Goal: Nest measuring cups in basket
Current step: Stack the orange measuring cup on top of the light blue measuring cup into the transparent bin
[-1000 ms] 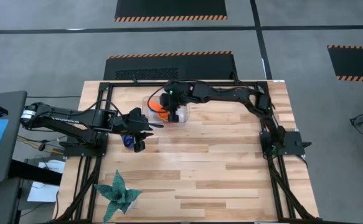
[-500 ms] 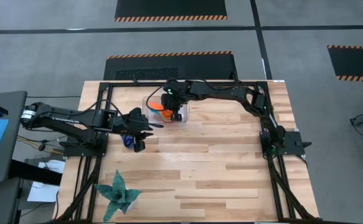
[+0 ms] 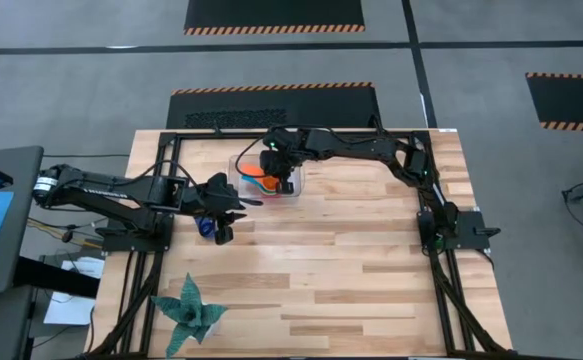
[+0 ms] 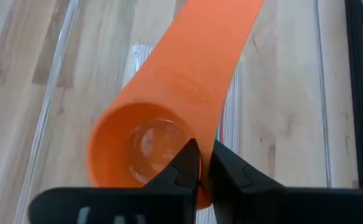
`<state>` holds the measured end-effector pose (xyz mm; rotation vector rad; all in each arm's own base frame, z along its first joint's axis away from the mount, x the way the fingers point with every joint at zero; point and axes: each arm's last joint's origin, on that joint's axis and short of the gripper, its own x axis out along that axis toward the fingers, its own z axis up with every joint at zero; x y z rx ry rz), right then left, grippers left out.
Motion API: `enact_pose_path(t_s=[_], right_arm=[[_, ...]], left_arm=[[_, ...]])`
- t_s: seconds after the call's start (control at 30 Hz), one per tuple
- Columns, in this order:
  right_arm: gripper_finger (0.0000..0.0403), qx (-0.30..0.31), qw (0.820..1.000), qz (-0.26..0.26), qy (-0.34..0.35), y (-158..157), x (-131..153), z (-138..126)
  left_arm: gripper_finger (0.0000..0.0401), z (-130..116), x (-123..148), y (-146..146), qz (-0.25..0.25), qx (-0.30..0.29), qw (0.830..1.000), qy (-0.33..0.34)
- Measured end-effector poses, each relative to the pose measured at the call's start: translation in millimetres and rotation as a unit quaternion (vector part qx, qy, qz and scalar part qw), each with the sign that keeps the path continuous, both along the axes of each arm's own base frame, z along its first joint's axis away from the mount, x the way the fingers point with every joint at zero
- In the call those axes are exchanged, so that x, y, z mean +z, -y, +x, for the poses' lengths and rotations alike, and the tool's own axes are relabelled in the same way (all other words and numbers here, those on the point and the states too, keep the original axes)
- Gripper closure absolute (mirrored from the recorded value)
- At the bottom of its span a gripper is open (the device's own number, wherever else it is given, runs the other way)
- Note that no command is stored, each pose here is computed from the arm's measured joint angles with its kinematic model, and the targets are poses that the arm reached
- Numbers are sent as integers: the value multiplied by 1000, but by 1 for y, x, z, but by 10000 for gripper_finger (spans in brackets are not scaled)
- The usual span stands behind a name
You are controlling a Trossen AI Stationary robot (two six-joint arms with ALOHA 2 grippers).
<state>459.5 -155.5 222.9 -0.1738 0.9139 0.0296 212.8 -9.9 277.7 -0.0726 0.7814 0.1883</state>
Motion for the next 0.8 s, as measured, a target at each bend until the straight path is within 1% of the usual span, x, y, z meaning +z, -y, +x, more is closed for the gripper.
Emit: enact_pose_path(t_s=[0.07, 0.1, 0.2, 0.23, 0.27, 0.43, 0.6, 0.7, 0.8], right_arm=[[353, 1, 1000, 0, 0, 0, 0, 0], [353, 0, 1000, 0, 0, 0, 0, 0], [352, 0, 1000, 1, -1, 0, 0, 0], [353, 0, 1000, 1, 0, 0, 0, 0], [354, -1, 1000, 1, 0, 0, 0, 0], [363, -1, 1000, 1, -1, -1, 0, 0], [368, -1, 1000, 2, -2, -1, 0, 0], [367, -2, 1000, 2, -3, 0, 0, -1], [365, -2, 1000, 2, -3, 0, 0, -1]], left_arm=[[317, 0, 0, -1, 19, 6, 1000, 0], [317, 0, 0, -2, 39, 13, 999, -1], [317, 1, 0, -8, 139, 47, 989, -16], [317, 2, -2, -11, 164, 50, 985, -26], [318, 4, -3, -16, 175, 48, 983, -35], [328, 18, -21, -42, 140, 21, 987, -81], [342, 36, -35, -65, 152, 34, 984, -86], [347, 43, -40, -71, 153, 38, 984, -83], [349, 46, -42, -73, 166, 36, 982, -84]])
